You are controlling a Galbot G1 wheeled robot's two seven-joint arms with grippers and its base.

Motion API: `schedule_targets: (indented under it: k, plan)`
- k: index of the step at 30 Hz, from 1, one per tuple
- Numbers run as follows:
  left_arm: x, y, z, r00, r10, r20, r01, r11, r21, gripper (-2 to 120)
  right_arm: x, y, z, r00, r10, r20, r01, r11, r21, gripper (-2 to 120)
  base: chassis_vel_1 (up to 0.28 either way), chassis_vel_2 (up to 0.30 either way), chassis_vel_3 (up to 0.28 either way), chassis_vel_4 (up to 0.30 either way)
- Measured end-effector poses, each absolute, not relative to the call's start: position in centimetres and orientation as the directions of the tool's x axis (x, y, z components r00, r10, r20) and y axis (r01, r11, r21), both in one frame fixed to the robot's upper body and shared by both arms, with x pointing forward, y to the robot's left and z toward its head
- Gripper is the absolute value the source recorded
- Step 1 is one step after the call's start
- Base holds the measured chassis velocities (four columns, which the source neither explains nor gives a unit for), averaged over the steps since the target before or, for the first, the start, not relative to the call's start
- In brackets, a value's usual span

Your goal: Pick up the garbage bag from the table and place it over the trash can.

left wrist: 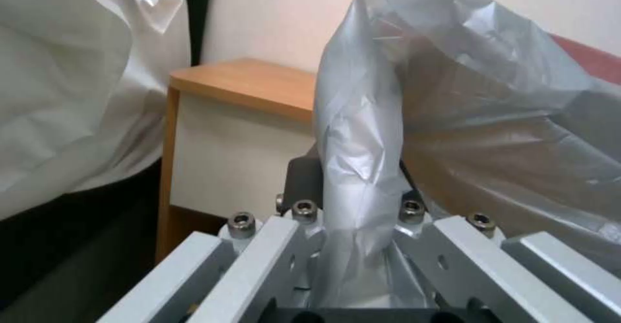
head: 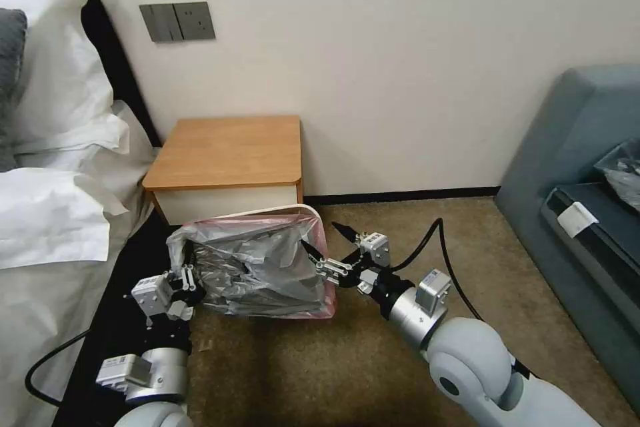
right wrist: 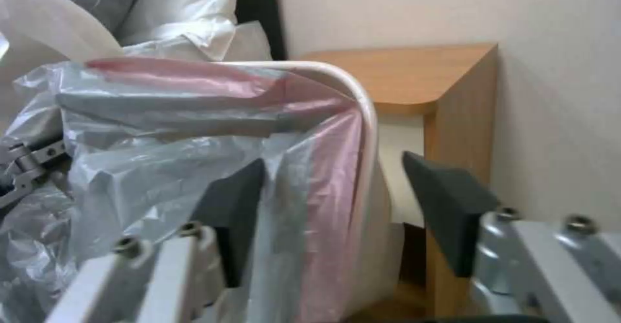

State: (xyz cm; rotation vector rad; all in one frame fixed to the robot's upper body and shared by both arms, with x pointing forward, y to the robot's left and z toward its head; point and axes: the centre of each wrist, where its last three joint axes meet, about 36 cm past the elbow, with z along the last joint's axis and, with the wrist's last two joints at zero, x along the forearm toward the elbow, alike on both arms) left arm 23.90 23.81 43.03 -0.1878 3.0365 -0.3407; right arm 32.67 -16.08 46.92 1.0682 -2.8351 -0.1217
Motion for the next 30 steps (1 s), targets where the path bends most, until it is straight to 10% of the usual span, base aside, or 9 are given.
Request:
schedule_targets:
  k: [14, 30]
  plan:
    - [24.30, 24.06, 42.61, -0.988, -0.140, -0.059, -0.123, 0.965, -0.230, 6, 32.68, -15.88, 46.73, -0.748, -0.659, 0.076, -0.653, 0.752, 0.093, 3, 0.000, 0.000, 0.000, 0.000]
    - [24.49, 24.11, 42.44, -0.990, -0.138, -0.040, -0.125, 0.964, -0.233, 6, 32.93, -16.22, 46.19, -0.766, -0.640, 0.058, -0.639, 0.768, 0.038, 2, 0.000, 0.000, 0.000, 0.000]
